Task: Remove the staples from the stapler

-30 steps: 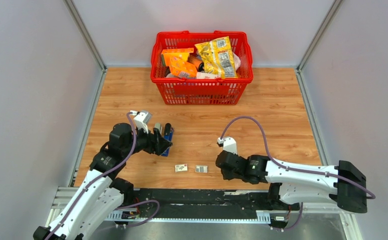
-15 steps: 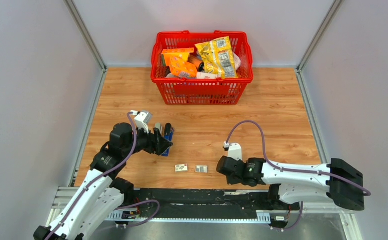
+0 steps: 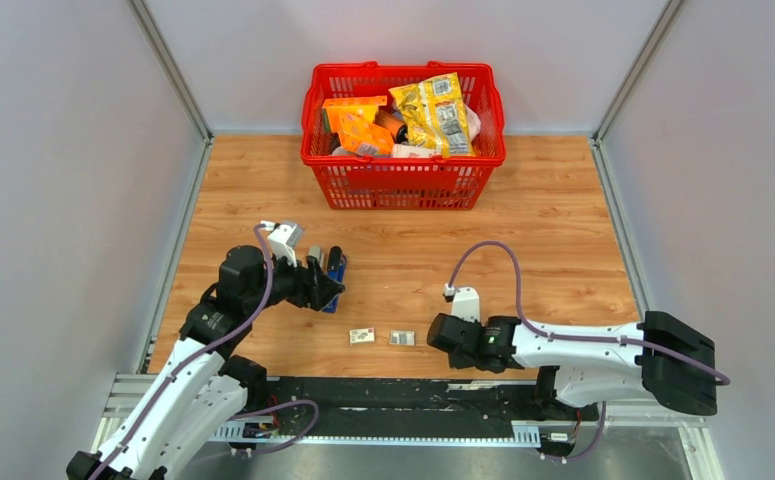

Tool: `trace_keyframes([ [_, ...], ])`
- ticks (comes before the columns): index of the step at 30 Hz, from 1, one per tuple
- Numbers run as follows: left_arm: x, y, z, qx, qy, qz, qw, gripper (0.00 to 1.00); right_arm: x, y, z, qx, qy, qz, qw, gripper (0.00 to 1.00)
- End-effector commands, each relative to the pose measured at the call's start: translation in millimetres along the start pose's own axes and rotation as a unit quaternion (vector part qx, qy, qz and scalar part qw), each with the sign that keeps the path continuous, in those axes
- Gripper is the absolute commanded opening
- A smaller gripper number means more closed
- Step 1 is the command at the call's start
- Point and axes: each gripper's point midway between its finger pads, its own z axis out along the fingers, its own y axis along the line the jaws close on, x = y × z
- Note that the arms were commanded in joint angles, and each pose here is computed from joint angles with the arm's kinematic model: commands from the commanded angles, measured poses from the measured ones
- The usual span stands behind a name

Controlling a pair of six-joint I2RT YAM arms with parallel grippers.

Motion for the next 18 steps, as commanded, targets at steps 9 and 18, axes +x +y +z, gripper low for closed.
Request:
trace_keyframes([
  [9,-7.4,-4.1,0.6,0.012,-0.013,0.009,1.0,0.79,-19.0,5.2,6.5,0.014,-0.045,0.028,0.998,0.0],
  [18,-7.2,-3.8,0.6,0.011,-0.012,0.008,1.0,0.79,-31.3,-3.3,11.1,0.035,-0.062,0.041,0.997,0.0],
])
